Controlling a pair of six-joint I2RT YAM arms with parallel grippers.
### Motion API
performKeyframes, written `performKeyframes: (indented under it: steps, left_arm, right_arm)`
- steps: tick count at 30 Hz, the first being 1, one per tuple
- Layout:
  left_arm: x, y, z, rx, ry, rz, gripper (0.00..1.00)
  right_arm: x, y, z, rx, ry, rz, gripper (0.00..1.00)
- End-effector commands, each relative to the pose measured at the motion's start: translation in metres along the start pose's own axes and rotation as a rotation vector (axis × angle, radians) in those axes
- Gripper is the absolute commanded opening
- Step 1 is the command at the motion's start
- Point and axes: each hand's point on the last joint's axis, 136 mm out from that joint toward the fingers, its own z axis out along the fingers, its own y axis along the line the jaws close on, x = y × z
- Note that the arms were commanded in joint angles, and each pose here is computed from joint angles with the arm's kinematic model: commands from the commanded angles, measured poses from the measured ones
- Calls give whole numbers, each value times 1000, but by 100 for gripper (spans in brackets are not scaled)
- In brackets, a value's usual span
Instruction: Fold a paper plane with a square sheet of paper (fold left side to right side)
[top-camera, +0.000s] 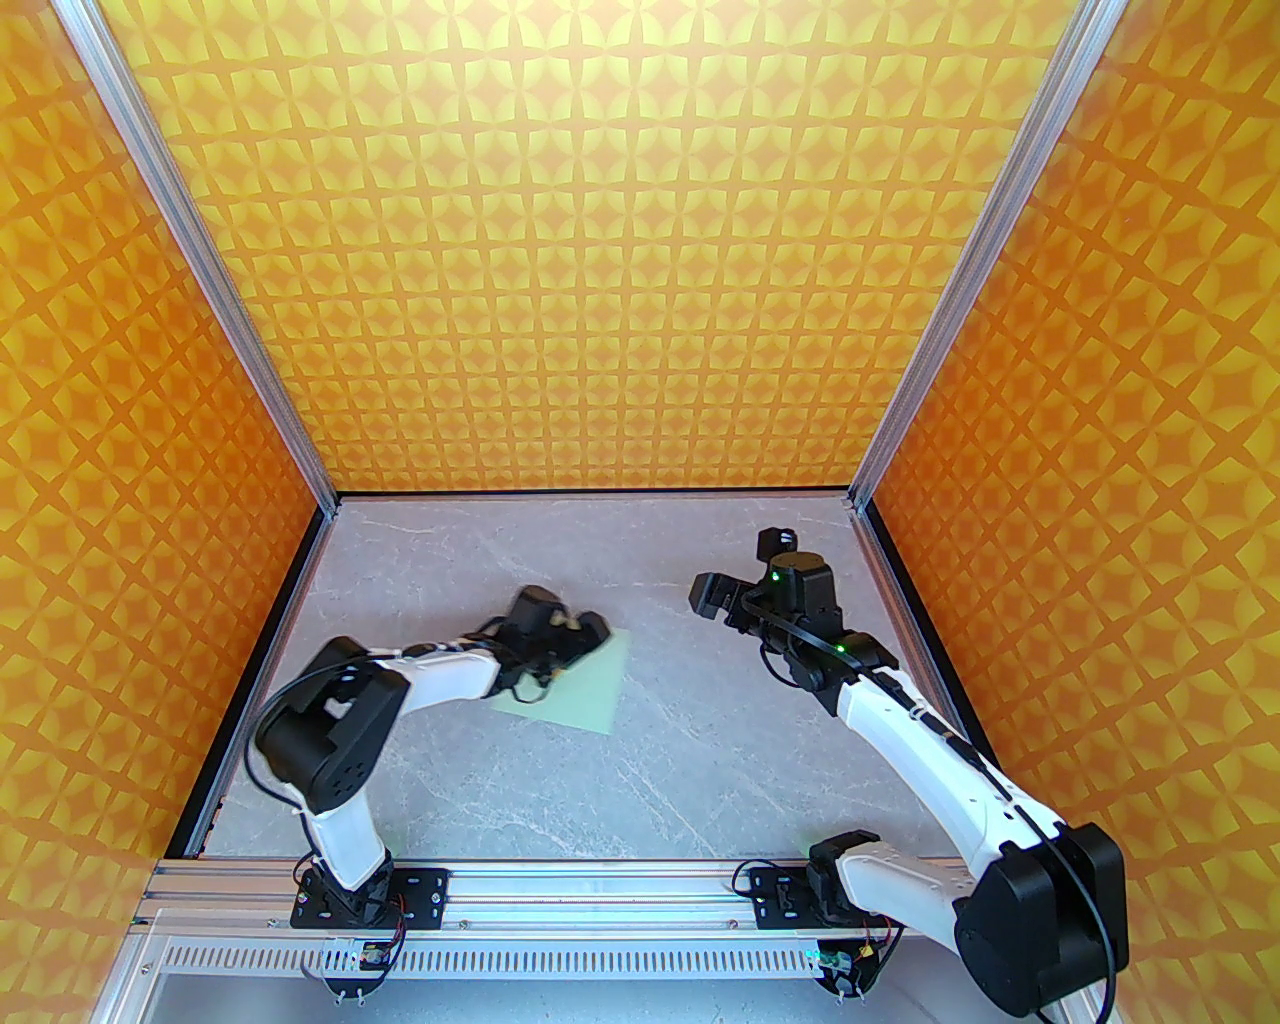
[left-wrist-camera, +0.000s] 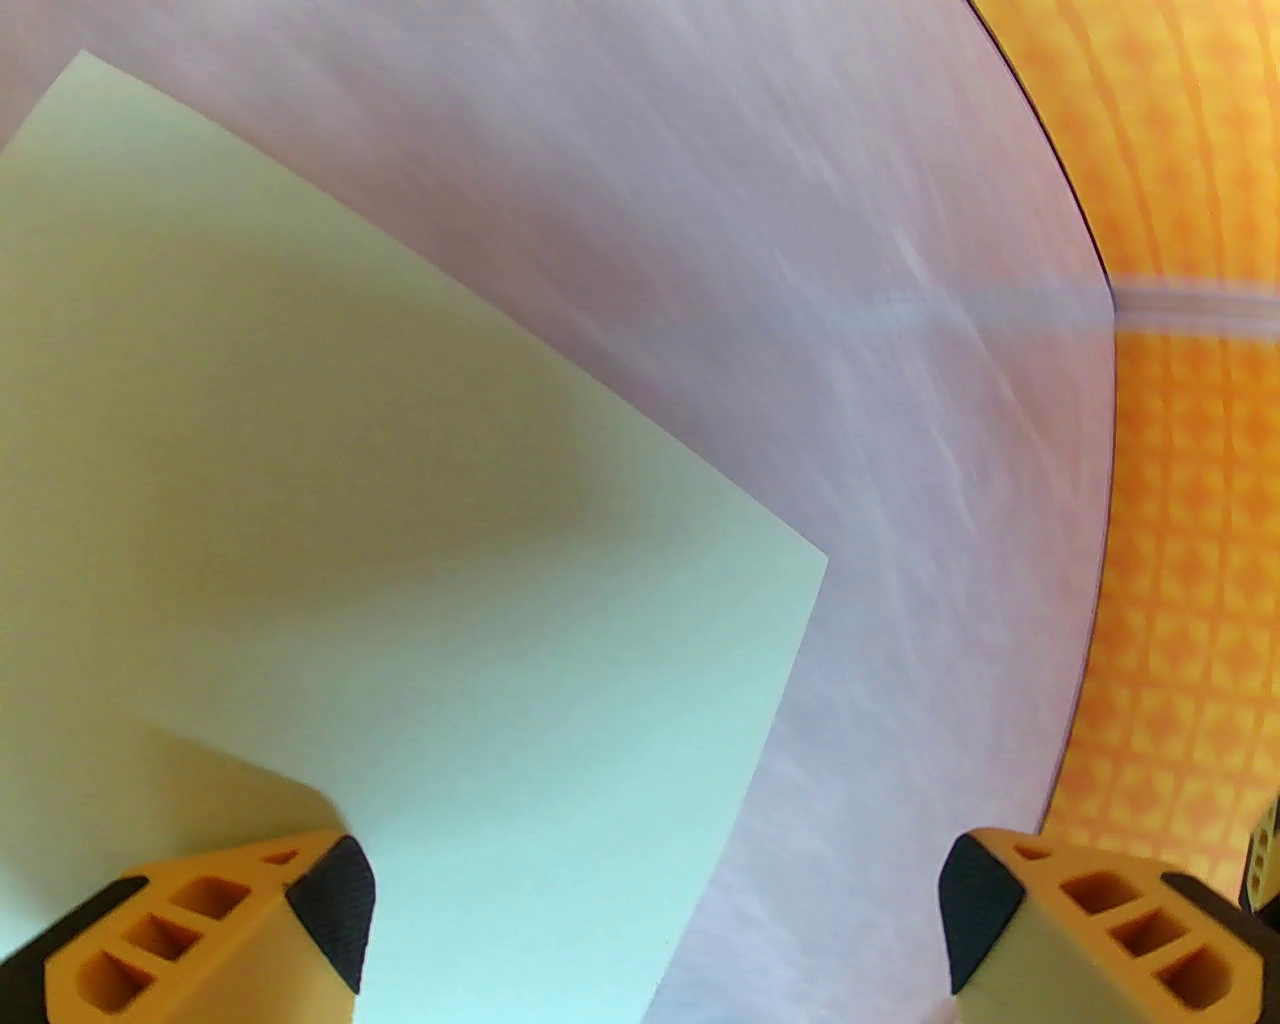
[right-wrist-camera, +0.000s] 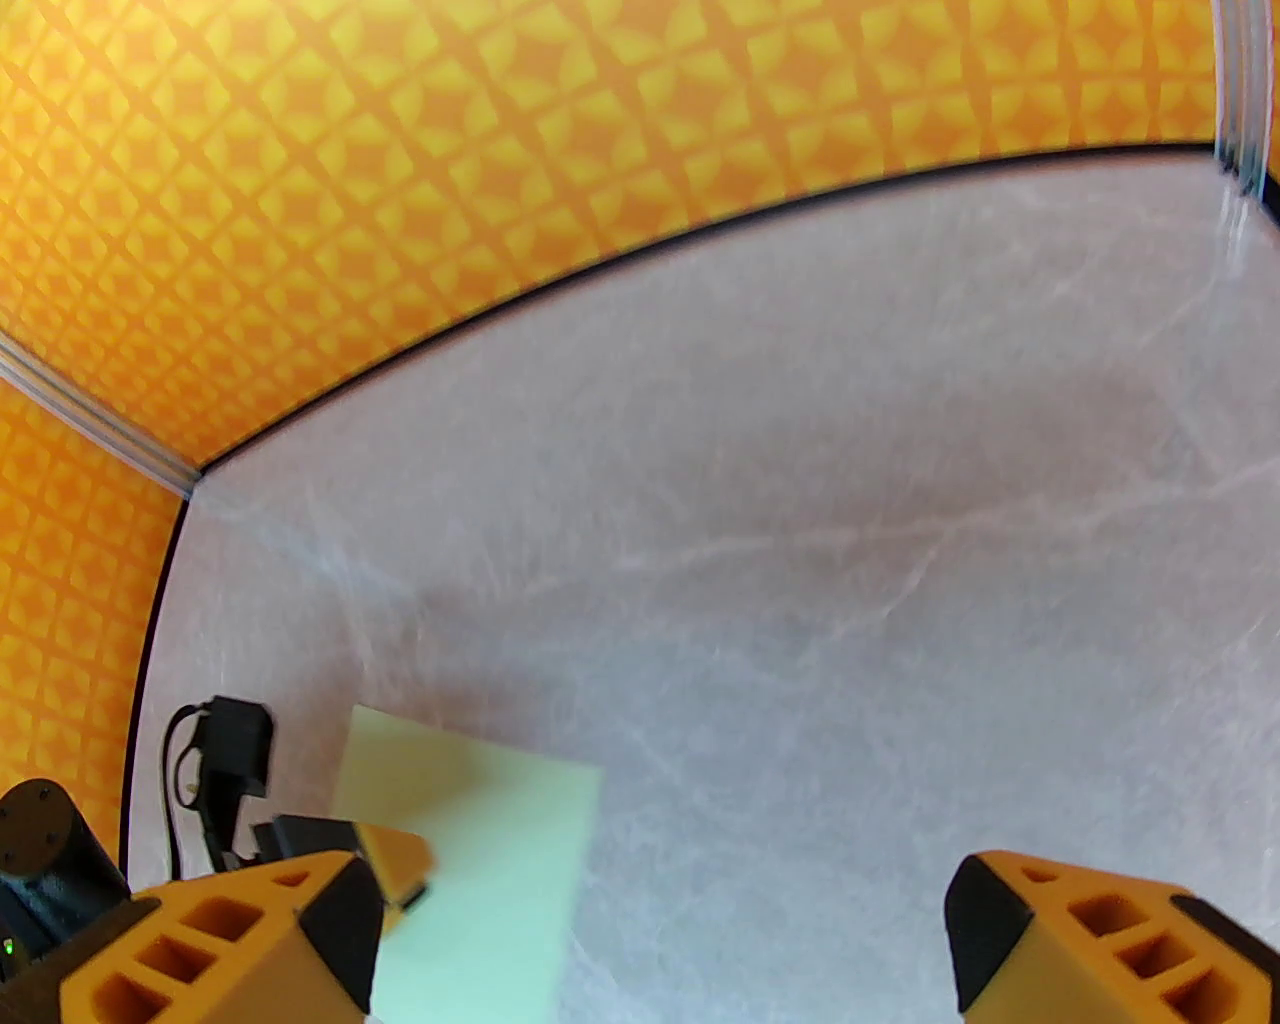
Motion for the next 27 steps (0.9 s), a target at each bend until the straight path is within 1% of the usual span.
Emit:
performKeyframes:
  steps: [1,5,6,8,9,10,11,12,13,15,16,17,20,22,27]
  left_arm:
    - [-10,5,-9,-64,-31,-57,99]
    - [-27,1,-35,-101,-92,37,99]
    - [-32,4,-43,-116,-106,64,99]
    - [-40,13,-55,-142,-122,116,99]
    - [-43,20,-61,-157,-125,142,99]
    - [-46,27,-66,-171,-127,164,99]
    - [-48,34,-72,-190,-124,194,99]
    - [-49,40,-78,-208,-121,219,99]
    - [-50,48,-83,-227,-109,248,99]
    - [-51,59,-91,-261,-86,300,99]
    - [-50,62,-94,-275,-76,323,100]
    - [-49,66,-96,-284,-67,345,98]
    - [-45,70,-97,-294,-47,392,90]
    - [-43,74,-94,-296,-26,389,84]
    - [-35,83,-79,-293,27,364,75]
  right_arm:
    - [19,9,6,-34,74,63,99]
    - [55,23,18,-58,150,79,99]
    - [65,27,21,-63,172,88,95]
    - [84,36,30,-79,207,105,76]
    - [97,43,36,-89,233,119,59]
    - [105,46,40,-96,250,128,48]
    - [116,52,46,-103,276,144,33]
    - [123,56,51,-105,295,154,24]
    - [131,61,56,-105,313,156,16]
    - [145,67,66,-87,346,154,7]
    - [149,69,70,-80,355,150,3]
    - [155,68,75,-56,368,151,0]
    - [165,62,88,-10,385,165,0]
    - [168,58,94,12,390,161,0]
    - [170,56,108,45,408,113,0]
